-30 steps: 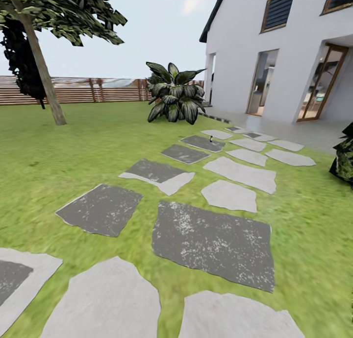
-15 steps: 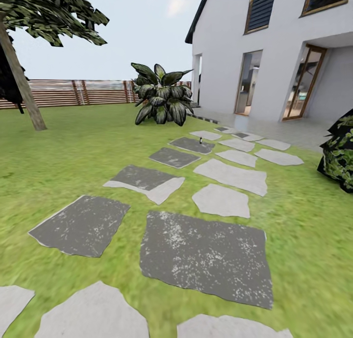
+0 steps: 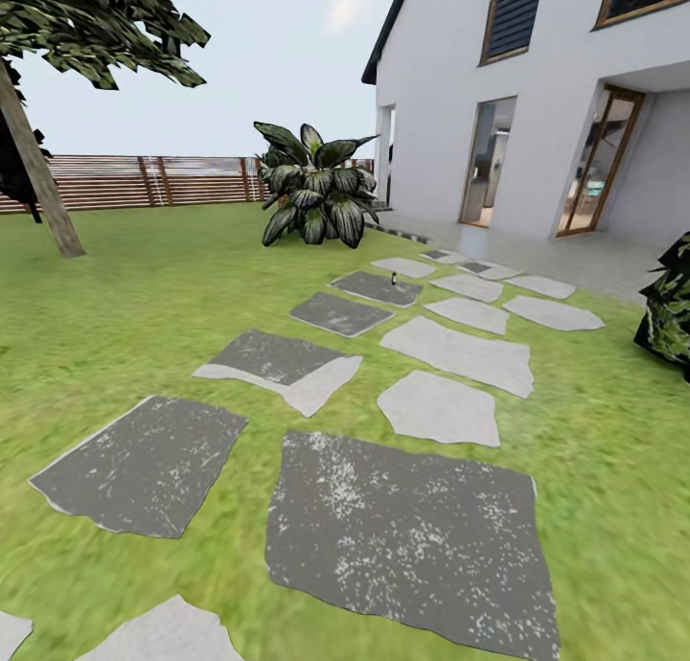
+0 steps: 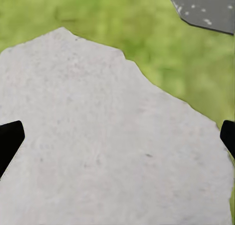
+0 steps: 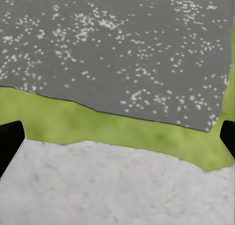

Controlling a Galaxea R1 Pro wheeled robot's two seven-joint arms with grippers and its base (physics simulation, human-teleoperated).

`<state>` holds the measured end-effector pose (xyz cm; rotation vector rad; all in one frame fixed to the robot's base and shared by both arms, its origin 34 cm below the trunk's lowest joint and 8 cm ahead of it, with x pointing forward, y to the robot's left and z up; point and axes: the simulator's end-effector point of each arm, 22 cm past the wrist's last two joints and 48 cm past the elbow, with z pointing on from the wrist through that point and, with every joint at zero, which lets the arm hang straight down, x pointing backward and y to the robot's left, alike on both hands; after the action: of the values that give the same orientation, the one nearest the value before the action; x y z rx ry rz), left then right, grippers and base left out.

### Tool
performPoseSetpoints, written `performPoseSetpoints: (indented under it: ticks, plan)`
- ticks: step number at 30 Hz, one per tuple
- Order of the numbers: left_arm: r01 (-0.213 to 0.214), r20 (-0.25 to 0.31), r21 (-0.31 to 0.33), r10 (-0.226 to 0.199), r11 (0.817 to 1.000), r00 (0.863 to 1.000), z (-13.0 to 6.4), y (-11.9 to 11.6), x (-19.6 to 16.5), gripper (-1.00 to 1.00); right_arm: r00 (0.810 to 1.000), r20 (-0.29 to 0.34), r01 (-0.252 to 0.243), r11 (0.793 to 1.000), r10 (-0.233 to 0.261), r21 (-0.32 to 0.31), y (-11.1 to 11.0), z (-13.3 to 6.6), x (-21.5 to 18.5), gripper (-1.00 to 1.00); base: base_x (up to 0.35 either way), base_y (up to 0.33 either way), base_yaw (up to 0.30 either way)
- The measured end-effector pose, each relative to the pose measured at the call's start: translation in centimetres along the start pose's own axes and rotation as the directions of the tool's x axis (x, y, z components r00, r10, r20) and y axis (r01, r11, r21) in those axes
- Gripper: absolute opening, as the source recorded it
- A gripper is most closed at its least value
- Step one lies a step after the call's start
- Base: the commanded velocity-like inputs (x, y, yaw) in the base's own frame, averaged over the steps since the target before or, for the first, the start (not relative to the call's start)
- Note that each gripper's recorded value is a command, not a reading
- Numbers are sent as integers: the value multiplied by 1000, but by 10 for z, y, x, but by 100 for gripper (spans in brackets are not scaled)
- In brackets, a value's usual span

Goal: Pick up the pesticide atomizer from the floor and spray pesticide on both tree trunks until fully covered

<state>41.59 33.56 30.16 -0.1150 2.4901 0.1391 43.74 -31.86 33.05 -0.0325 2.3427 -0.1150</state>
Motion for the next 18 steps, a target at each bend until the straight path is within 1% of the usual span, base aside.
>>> performPoseSetpoints:
  ticks: [18]
  plan:
    - [0,0,0,0,1000,1000,0,0,0,100,1000,0,1,1000,-1,-1,0,0,0,100,338,0,0]
